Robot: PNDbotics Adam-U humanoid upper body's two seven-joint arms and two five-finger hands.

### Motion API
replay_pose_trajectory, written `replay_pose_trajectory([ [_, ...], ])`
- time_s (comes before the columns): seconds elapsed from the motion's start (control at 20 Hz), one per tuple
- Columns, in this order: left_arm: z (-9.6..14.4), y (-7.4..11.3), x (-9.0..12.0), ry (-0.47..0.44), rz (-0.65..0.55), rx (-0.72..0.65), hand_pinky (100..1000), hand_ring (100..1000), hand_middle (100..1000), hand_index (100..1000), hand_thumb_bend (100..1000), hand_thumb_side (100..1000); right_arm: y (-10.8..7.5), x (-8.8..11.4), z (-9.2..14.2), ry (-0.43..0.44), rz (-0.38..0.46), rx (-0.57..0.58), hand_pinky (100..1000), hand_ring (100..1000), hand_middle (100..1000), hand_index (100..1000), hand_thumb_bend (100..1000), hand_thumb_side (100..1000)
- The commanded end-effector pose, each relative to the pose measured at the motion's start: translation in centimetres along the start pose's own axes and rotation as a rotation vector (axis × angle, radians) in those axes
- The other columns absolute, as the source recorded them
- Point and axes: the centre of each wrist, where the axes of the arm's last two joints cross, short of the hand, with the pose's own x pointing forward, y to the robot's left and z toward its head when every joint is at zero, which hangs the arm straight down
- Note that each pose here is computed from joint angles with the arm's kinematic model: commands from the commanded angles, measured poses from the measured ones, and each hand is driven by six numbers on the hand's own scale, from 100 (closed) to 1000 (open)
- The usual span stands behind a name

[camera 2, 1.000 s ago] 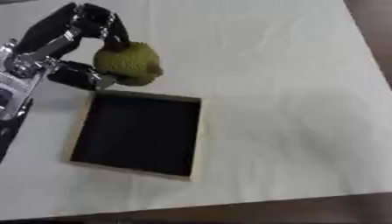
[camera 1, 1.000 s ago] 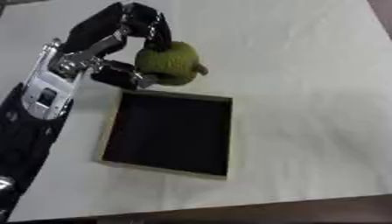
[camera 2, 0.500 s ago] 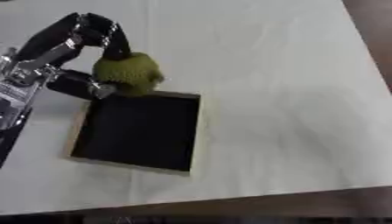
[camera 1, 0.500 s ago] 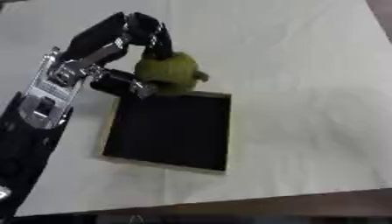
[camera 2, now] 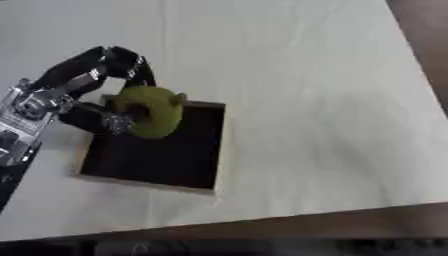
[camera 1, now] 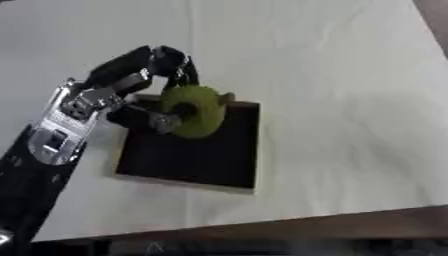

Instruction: Pick up objects on the table and place them in the box.

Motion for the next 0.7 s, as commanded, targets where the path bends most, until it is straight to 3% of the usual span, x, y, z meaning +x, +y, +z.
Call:
replay_pose_trajectory([
  [0.05,0.7,-0.1,-0.6,0.005,-0.041,-0.105,527,310,565,548,100,261,-0.1,0.6,-0.8,-0.027,-0.002,0.0,822,816,693,785,100,356],
  [0.3,1.8,-1.2,-1.6,0.08,-0.055,-0.159,554,344,585,572,100,239,0.0,0.6,-0.8,-0.025,-0.005,0.0,822,816,693,784,100,359],
  [0.55,1.9,-1.6,-1.8,0.112,-0.1,-0.168,710,544,743,764,100,178,0.1,0.5,-0.7,-0.021,-0.007,0.001,822,816,692,784,100,360],
  [0.7,1.9,-1.8,-1.9,0.114,-0.134,-0.222,834,742,866,920,100,164,0.1,0.5,-0.7,-0.018,-0.008,0.0,822,817,692,784,100,362],
])
